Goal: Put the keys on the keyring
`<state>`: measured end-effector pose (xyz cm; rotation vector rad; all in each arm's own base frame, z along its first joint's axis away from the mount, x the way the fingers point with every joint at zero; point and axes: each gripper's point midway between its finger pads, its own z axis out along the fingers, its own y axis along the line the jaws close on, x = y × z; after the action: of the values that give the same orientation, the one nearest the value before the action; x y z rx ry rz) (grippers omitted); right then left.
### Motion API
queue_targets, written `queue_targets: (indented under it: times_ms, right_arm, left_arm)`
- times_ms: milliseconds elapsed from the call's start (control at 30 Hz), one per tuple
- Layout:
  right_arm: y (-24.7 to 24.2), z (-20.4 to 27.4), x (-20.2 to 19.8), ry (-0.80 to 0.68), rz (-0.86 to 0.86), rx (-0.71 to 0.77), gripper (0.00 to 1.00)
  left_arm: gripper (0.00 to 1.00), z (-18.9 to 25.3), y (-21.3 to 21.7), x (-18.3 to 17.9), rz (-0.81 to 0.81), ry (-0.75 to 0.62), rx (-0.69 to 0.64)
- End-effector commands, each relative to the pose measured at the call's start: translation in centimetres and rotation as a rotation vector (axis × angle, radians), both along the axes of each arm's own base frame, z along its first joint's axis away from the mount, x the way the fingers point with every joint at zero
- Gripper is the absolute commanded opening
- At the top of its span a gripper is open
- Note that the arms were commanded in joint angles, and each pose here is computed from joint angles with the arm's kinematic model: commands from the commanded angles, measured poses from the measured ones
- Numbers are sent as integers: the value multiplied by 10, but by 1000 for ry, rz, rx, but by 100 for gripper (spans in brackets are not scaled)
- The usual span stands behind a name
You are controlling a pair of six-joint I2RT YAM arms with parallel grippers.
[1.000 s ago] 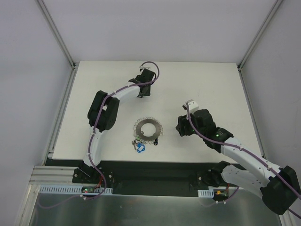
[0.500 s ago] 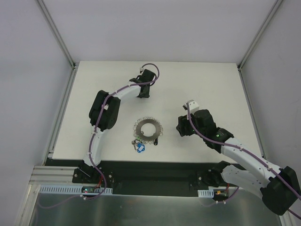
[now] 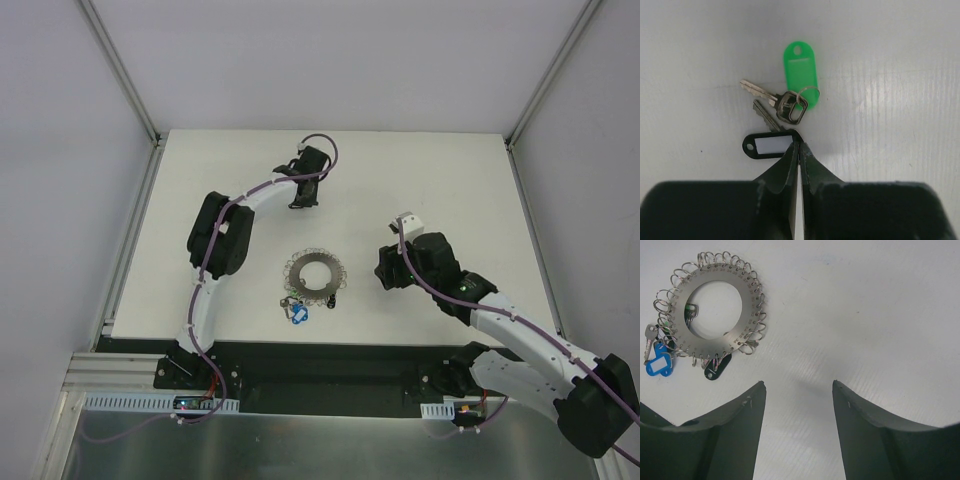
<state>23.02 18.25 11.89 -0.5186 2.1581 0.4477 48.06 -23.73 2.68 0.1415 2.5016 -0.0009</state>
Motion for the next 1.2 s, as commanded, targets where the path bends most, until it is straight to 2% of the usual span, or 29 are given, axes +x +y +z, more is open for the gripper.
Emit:
queue_targets:
  times_ms: [0,167,400,567,700,800,967,1100,1167]
  right_arm:
    - [1,15,2,-32,-6,35,58]
    - [-6,21,4,-61,-35,31,59]
    - [-36,34,7,-130,-194,31,59]
    - [-62,39,2,-167,-317,40,59]
    - [-78,41,-2,-190,-386,46,59]
    - [-81,42,-7,-197,-387,54,59]
    - [-84,42,-11,-201,-387,59,59]
    - [-81,43,-12,-197,-366,63,59]
    - [-79,44,-12,-197,-351,61,59]
  left_arm:
    - [0,14,-3,-25,-74,57,-46]
    - [0,36,-26,-48,-210,56,-84]
    - [0,54,-113,-94,-527,52,-171]
    - [0,55,-180,-141,-773,34,-164]
    - [0,49,-209,-173,-915,24,-128]
    - [3,43,-218,-192,-981,30,-106]
    - [10,26,-219,-205,-997,78,-106]
    - [22,28,-216,-204,-972,72,-96]
    - [26,42,-211,-197,-934,31,-84]
